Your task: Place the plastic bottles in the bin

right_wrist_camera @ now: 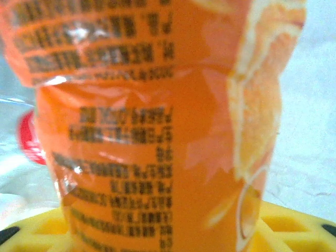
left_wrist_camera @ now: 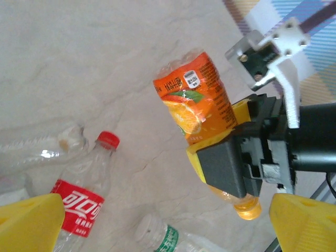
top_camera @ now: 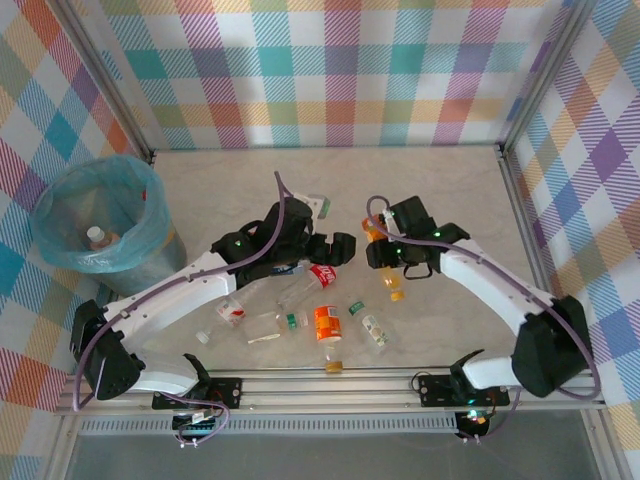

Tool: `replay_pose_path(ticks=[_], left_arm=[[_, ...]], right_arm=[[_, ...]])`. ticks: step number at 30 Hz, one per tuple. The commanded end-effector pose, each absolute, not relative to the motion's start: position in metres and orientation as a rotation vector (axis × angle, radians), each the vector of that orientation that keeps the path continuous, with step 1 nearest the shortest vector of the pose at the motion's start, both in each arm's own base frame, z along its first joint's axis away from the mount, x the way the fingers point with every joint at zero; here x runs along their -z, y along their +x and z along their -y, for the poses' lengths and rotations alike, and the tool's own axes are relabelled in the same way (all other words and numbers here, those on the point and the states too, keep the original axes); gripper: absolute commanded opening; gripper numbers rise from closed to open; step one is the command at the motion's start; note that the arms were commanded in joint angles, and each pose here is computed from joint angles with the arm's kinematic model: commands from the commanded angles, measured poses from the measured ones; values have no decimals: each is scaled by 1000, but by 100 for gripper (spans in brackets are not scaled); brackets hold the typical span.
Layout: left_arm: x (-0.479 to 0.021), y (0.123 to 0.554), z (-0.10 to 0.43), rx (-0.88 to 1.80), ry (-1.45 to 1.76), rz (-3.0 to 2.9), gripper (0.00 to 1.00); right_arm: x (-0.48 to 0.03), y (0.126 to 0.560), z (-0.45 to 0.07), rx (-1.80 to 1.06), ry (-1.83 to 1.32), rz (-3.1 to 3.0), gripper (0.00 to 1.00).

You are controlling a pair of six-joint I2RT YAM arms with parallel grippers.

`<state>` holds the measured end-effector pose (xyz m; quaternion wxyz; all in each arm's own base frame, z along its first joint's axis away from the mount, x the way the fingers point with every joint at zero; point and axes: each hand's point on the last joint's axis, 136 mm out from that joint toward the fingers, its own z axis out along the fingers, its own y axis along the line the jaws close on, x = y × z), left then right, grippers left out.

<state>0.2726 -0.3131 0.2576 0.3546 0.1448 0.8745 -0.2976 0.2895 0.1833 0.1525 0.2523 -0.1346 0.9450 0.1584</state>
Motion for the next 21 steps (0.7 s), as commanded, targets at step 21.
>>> replay_pose_path(ticks=[21], left_arm=[[-403, 231, 362, 1270, 658, -1850, 84]], right_arm=[[-336, 198, -252, -1128, -982, -1663, 58]])
